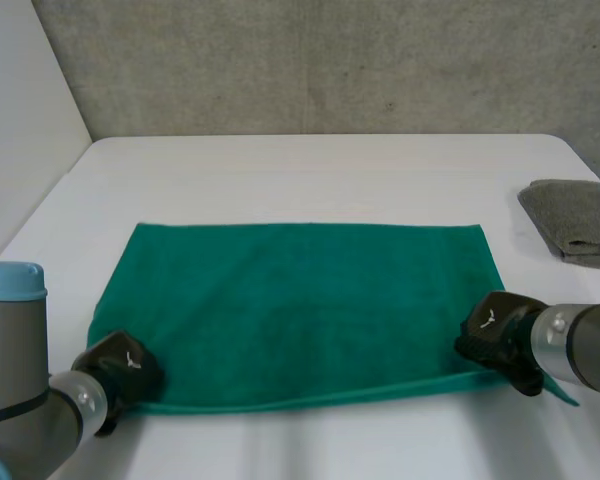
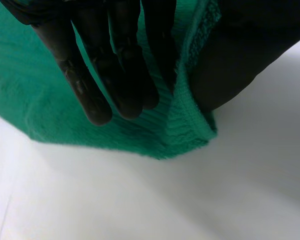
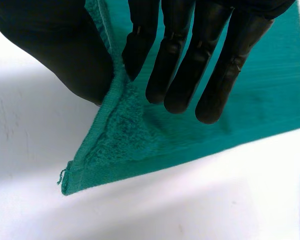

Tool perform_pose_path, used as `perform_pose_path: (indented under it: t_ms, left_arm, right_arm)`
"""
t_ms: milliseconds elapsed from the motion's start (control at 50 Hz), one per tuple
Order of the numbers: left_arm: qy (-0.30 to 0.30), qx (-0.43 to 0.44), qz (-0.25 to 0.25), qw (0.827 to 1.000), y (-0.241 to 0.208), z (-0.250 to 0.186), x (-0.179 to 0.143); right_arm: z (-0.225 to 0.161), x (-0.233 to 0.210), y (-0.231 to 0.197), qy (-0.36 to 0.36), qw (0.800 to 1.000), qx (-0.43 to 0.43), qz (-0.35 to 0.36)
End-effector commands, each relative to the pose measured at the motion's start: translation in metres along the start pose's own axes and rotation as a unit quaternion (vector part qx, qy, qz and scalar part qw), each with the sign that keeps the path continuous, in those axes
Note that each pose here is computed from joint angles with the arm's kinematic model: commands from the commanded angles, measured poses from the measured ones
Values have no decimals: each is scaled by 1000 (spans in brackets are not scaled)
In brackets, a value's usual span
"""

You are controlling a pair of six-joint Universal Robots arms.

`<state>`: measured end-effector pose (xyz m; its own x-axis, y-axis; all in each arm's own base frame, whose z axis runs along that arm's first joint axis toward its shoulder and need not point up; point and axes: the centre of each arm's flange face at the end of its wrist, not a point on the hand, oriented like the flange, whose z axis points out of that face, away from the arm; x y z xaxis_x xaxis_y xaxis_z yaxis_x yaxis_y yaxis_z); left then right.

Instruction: Fold the laundry.

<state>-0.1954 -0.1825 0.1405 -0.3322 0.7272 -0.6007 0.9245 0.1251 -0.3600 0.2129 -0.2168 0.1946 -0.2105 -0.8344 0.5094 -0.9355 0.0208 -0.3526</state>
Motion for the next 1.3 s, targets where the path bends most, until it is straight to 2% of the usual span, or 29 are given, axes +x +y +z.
perform_pose_path:
  t_ms: [20, 80, 140, 180, 260, 320, 400, 420, 500, 640, 720, 780, 820, 940, 1100, 1200, 1300]
  left_arm:
    - [-102, 82, 7, 991, -36, 21, -30]
    - [-154, 111, 13, 982, -53, 49, -44]
    - [-204, 135, 7, 970, -70, 77, -65]
    - [-221, 144, 5, 965, -77, 93, -72]
    - [-244, 157, 3, 957, -83, 132, -82]
    - [-275, 180, 9, 944, -90, 152, -92]
    - [-325, 230, 33, 917, -100, 173, -101]
    - [-342, 251, 37, 905, -104, 179, -104]
    - [-372, 279, 39, 885, -108, 193, -112]
    - [-357, 279, 36, 891, -102, 201, -103]
    - [-347, 278, 34, 895, -99, 194, -96]
    - [-348, 283, 33, 893, -104, 174, -99]
    - [-337, 280, 32, 898, -101, 164, -92]
    - [-317, 280, 26, 906, -97, 127, -82]
    - [-267, 269, -21, 925, -83, 94, -74]
    - [-252, 245, -51, 935, -64, 104, -91]
    - [-249, 226, -55, 940, -49, 136, -103]
  right_arm:
    - [26, 22, -3, 51, 999, 6, 0]
    - [45, 32, -7, 67, 998, 4, 9]
    - [66, 54, -20, 128, 992, 11, 18]
    - [80, 71, -27, 178, 984, 18, 20]
    - [107, 90, -36, 232, 971, 48, 18]
    - [123, 100, -42, 258, 963, 69, 15]
    - [152, 111, -46, 294, 951, 92, 8]
    - [163, 116, -47, 309, 946, 99, 3]
    - [186, 124, -49, 341, 934, 105, -13]
    - [195, 124, -57, 354, 928, 111, -17]
    - [175, 126, -68, 354, 925, 136, 9]
    - [150, 135, -73, 359, 919, 158, 46]
    - [133, 137, -75, 357, 916, 171, 67]
    - [97, 134, -78, 345, 915, 190, 83]
    - [71, 101, -67, 279, 941, 173, 83]
    - [76, 70, -53, 213, 961, 156, 84]
    - [79, 59, -39, 189, 967, 144, 90]
